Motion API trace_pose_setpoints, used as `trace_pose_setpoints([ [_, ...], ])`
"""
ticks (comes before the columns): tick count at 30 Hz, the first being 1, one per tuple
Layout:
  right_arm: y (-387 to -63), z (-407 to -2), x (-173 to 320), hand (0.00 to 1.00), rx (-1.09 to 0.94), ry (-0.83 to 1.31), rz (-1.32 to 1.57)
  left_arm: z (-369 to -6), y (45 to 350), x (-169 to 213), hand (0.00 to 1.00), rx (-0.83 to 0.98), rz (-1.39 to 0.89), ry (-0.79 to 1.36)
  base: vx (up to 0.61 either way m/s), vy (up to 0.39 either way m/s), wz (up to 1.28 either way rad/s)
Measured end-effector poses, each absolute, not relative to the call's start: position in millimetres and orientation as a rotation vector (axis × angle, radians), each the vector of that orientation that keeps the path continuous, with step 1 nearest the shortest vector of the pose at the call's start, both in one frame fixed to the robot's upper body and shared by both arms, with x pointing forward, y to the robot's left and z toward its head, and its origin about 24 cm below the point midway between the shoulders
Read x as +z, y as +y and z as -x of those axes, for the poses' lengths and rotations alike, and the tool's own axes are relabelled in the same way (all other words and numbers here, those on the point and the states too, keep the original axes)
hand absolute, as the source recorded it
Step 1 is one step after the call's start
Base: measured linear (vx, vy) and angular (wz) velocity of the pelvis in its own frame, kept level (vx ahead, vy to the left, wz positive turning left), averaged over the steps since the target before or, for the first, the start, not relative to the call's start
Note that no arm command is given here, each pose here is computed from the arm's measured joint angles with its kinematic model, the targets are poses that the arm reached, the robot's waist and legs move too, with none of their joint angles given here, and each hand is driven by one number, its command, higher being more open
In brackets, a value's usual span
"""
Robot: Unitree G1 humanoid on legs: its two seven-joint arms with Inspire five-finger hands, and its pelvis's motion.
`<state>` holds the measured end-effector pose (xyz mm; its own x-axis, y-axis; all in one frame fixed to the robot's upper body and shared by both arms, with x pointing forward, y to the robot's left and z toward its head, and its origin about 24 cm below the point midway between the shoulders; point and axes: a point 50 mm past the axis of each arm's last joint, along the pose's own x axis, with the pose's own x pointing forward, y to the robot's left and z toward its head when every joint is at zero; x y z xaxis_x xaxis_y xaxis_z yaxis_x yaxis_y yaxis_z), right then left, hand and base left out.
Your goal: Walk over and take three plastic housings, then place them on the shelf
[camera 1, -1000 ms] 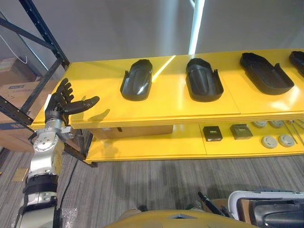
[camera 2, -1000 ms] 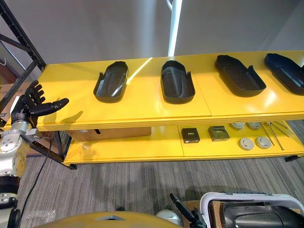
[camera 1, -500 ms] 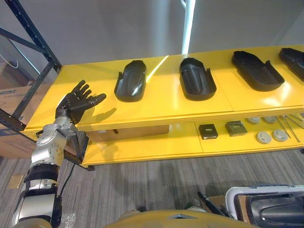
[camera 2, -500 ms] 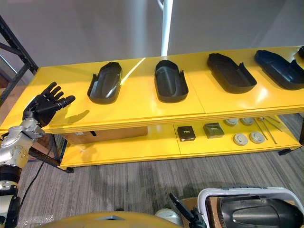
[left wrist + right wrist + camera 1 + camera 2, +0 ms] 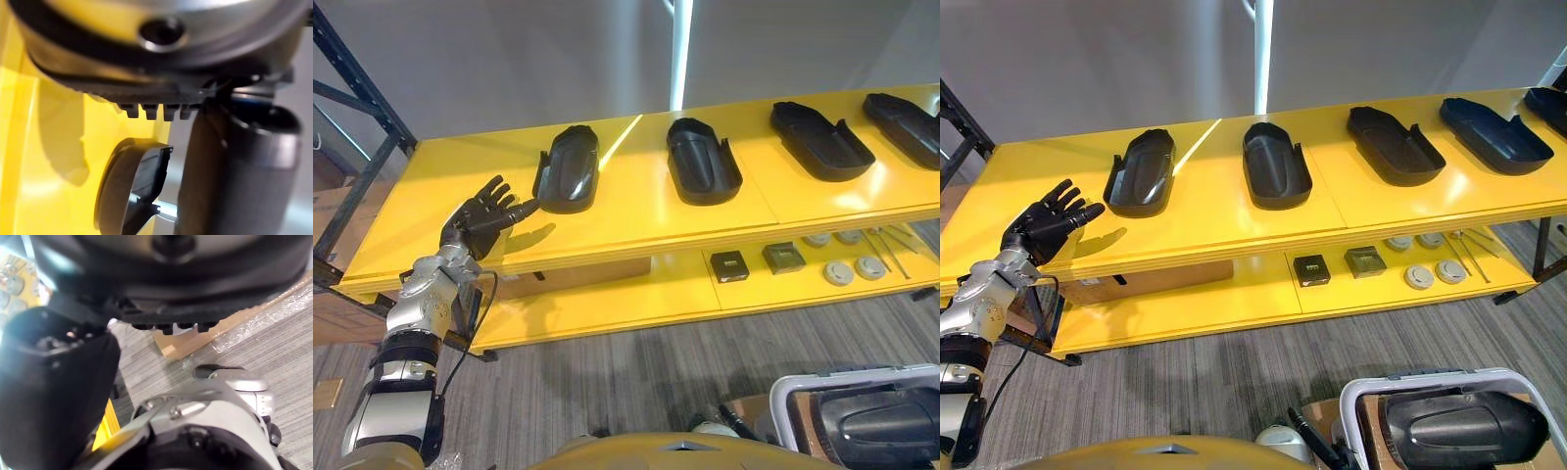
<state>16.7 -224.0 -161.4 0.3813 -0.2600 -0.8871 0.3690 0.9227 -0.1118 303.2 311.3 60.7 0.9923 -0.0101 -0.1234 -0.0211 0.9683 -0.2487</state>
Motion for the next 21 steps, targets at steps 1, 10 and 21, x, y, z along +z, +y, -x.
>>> trace_pose_setpoints([
  [1, -223.2, -15.9, -161.6, 1.00, -0.402, 1.112, -0.113, -306.9, 309.9, 62.2, 1.00, 0.000, 0.254, 0.126, 0.00, 0.010, -0.08],
  [10, -222.1, -17.4, -161.4, 1.00, -0.388, 1.107, -0.115, -309.3, 306.5, 60.8, 1.00, -0.008, 0.244, 0.141, -0.02, 0.004, -0.08],
  [21, -222.3, -17.8, -160.4, 1.00, -0.379, 1.097, -0.118, -310.6, 302.3, 59.2, 1.00, -0.021, 0.248, 0.145, 0.00, 0.005, -0.03],
])
